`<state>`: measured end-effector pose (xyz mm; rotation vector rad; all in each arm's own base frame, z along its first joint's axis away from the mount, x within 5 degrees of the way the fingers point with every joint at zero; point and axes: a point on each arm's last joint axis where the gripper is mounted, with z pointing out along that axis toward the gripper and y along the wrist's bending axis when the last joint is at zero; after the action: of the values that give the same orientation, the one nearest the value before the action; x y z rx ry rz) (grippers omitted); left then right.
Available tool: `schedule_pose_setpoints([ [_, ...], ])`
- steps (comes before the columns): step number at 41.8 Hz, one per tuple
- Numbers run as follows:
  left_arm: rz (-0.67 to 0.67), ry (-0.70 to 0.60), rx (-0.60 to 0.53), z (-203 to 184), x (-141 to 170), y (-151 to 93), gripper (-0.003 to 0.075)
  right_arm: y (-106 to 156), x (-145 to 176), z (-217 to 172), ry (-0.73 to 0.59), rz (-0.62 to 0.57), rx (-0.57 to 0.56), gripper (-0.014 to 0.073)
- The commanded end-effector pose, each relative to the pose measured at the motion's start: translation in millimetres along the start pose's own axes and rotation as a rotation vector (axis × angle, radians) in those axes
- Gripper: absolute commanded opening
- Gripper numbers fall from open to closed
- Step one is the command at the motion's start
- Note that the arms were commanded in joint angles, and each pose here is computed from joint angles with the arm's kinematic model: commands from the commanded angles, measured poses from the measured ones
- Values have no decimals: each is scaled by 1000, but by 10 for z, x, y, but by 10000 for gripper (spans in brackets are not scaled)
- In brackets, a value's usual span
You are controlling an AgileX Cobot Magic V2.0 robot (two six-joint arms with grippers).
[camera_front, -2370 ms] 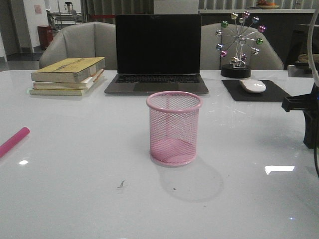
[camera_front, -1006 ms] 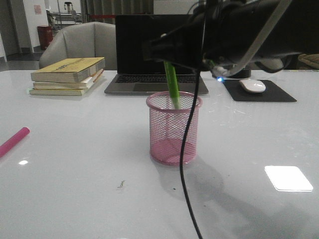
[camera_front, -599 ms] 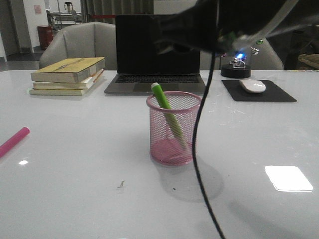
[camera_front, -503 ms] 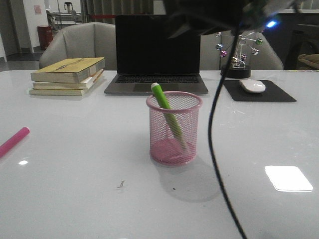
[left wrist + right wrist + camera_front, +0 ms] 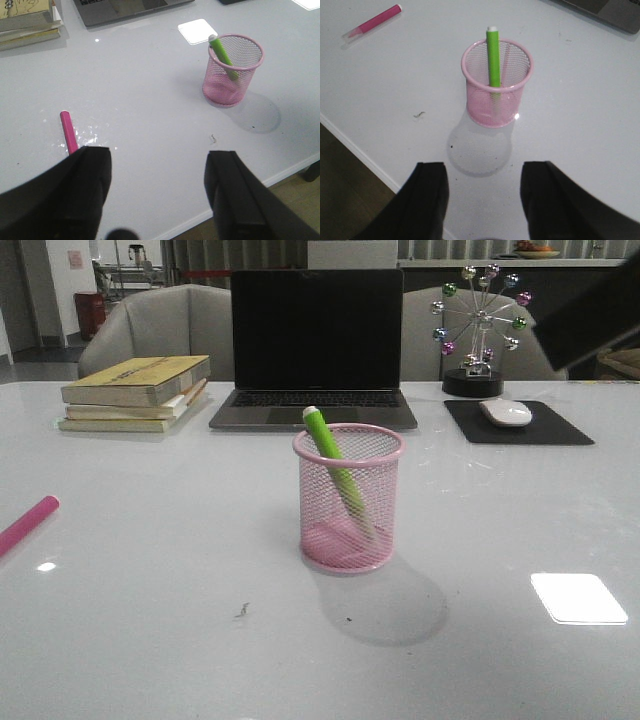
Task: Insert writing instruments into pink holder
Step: 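Open the right gripper and withdraw it from the holder, then lower the left gripper onto the pink marker and grasp it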
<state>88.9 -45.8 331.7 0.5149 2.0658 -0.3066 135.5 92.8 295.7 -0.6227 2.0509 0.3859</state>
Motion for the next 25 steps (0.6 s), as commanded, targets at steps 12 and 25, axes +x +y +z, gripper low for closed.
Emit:
schedule_pose_setpoints([
  [12,-95,136,-149,646,-228,336,455,-7,-53,-193,-121,-21,12,454],
  [25,-223,337,-215,1544,-327,843,455,-7,-50,-192,-118,-21,12,454],
])
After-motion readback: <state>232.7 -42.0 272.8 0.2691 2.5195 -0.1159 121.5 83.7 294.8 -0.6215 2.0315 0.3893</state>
